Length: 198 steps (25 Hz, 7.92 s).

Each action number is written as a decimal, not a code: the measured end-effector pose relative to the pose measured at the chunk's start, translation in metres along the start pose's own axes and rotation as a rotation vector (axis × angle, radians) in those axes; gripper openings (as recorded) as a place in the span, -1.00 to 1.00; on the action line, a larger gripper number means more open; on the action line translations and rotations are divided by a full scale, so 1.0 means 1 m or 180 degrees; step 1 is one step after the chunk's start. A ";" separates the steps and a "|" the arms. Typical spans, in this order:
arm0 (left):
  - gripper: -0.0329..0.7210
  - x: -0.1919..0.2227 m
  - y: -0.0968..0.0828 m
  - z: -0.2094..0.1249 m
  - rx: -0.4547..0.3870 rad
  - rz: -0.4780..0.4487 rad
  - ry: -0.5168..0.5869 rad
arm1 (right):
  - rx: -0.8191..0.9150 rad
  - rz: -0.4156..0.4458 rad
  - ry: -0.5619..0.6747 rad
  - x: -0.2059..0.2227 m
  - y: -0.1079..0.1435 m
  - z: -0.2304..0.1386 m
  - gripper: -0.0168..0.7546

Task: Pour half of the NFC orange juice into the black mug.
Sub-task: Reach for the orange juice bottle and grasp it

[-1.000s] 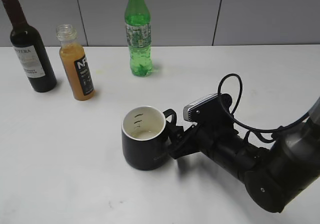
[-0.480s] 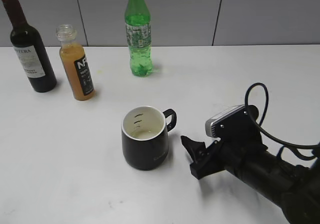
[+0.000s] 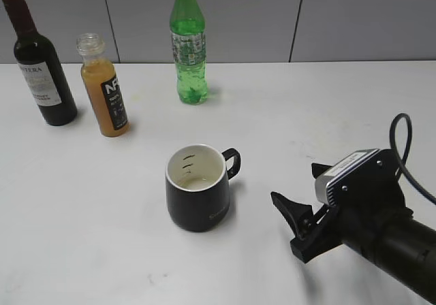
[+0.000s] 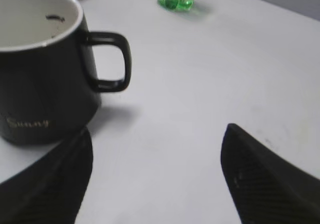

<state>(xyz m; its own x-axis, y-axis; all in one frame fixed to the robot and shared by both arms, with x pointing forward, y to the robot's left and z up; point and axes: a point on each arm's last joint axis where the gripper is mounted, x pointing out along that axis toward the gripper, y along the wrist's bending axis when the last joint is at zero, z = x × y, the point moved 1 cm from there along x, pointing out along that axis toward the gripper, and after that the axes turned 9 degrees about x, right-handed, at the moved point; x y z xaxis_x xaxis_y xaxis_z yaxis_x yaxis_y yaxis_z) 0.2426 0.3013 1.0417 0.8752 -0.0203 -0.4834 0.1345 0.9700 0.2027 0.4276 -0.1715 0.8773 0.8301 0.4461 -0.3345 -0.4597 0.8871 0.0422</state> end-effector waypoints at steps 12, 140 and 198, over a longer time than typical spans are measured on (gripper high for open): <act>-0.29 0.000 0.000 0.000 0.0000 0.0000 0.0000 | 0.0156 0.0039 0.0269 -0.008 0.006 0.051 0.61; 0.79 -0.004 0.005 0.016 0.0023 0.0147 -0.0456 | 0.0794 -0.1203 0.0210 -0.250 -0.027 0.077 0.58; 0.72 0.401 -0.062 0.045 0.0445 -0.0557 -0.1017 | 0.0796 -0.1201 0.0210 -0.250 -0.027 0.077 0.58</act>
<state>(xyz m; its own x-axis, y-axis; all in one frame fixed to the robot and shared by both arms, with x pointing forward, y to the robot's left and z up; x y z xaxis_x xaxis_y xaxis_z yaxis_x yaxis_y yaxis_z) 0.6066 0.2218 0.8737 0.9310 -0.2786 -0.2358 0.3374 0.9032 0.2653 0.2566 -0.2978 1.0322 0.8993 0.0850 -0.4291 -0.0321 0.9911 0.1291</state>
